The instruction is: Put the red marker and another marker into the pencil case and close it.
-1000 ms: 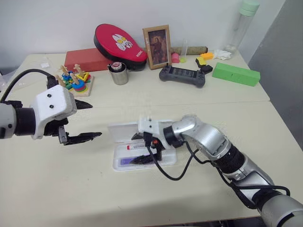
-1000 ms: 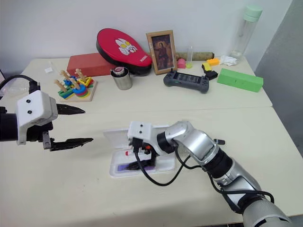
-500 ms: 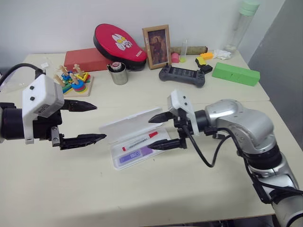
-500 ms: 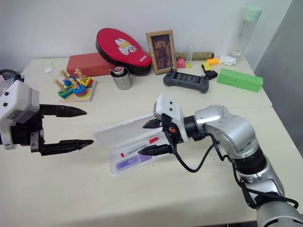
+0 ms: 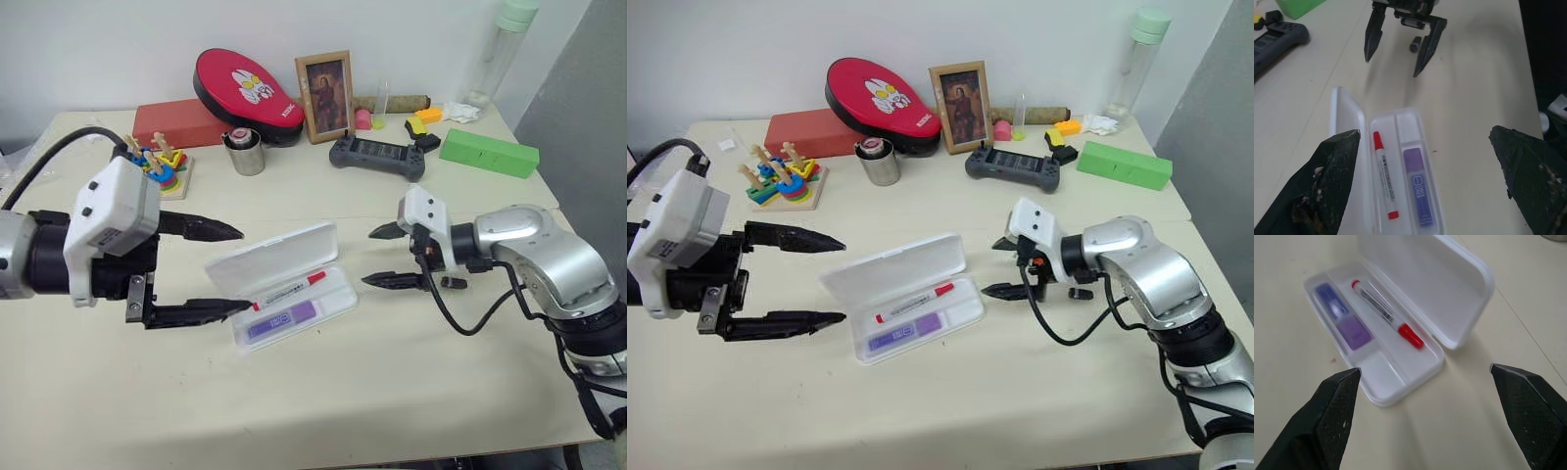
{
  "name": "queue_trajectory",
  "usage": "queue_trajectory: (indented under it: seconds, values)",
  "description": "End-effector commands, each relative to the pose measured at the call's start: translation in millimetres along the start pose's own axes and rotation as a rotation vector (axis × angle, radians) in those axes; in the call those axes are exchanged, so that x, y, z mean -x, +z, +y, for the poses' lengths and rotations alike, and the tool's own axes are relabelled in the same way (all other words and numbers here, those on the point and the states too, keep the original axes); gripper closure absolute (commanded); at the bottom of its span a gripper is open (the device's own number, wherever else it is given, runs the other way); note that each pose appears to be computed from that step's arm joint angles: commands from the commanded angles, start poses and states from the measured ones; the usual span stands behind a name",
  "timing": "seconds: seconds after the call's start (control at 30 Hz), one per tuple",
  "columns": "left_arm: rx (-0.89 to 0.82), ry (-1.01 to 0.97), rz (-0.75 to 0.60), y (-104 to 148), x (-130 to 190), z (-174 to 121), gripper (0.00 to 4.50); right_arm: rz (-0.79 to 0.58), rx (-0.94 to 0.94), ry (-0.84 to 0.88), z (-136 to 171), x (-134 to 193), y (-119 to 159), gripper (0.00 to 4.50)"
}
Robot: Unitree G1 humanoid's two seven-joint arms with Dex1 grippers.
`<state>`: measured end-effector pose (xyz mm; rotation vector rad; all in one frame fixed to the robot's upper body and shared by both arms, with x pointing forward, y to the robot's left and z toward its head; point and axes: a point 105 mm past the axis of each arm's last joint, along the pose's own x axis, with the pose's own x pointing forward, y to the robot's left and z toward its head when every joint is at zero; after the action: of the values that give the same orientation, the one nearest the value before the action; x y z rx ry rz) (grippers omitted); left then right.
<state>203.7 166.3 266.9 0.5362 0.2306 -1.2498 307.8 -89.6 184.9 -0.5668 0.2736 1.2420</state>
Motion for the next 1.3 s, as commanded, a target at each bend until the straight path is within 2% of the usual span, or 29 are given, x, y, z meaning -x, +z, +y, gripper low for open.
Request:
queue_trajectory:
  seconds: [0.03, 0.17, 0.33, 0.7, 0.97, 1.1, 1.3]
  values:
    - [-0.009, -0.074, 0.011, 1.3, -7.0, -13.4, 0.0, 0.067, 0.065, -0.027, -7.4, 14.8, -16.0, 0.06]
    - [-0.006, -0.089, -0.005, 2.2, -10.2, -16.8, 0.0, 0.193, 0.103, -0.078, -22.0, 27.9, -48.8, 0.06]
    - [0.002, -0.108, 0.0, -0.7, -14.3, -21.6, 0.0, 0.274, 0.081, -0.116, -34.3, 40.0, -77.3, 0.06]
    - [-0.003, -0.077, 0.032, -9.9, -18.7, -22.0, 0.0, 0.333, 0.042, -0.104, -34.8, 66.9, -99.2, 0.06]
    - [-0.011, -0.058, 0.038, -11.8, -20.4, -19.3, 0.0, 0.351, -0.083, -0.12, -38.1, 77.3, -116.8, 0.06]
    - [-0.014, -0.048, 0.037, -12.1, -21.5, -17.9, 0.0, 0.363, -0.132, -0.118, -37.7, 76.5, -126.8, 0.73]
    - [-0.021, -0.044, 0.029, -9.6, -22.1, -17.6, 0.0, 0.371, -0.157, -0.112, -38.4, 72.8, -134.1, 2.26]
